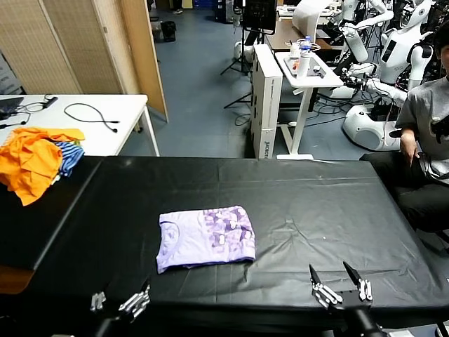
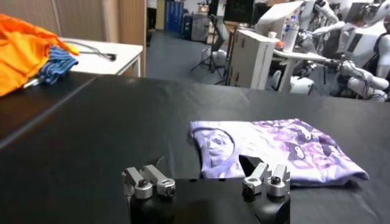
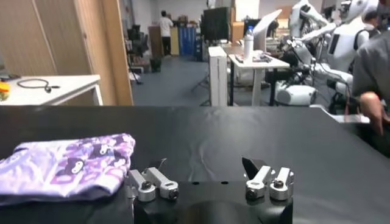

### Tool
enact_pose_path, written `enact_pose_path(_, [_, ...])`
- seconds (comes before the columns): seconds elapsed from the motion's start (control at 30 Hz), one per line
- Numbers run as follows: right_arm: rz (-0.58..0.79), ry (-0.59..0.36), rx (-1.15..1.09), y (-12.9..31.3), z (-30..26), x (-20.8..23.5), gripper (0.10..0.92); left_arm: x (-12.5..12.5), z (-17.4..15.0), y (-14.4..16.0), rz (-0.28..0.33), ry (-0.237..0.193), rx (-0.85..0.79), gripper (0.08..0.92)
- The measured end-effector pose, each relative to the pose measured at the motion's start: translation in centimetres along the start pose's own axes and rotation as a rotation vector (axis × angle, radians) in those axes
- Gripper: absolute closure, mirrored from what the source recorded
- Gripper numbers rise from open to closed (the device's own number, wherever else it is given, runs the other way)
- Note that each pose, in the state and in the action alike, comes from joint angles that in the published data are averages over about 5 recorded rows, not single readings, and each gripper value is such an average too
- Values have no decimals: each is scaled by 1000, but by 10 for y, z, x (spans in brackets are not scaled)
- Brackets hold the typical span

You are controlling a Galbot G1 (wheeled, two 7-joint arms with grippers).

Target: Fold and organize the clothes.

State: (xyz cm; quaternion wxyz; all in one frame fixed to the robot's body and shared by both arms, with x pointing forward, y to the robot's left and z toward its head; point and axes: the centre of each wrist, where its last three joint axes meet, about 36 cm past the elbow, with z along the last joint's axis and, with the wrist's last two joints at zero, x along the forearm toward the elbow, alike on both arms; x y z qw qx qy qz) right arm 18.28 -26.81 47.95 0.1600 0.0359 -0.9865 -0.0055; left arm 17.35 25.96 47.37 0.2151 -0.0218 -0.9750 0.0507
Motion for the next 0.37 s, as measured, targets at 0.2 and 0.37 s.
enact_pose_path(0.2, [5,48,7,1,-1,4,115,-1,3,1,0,11,1,92])
enact_pose_path(0.37, [13,64,7,-1,1,5,115,-2,5,2,3,16,0,92])
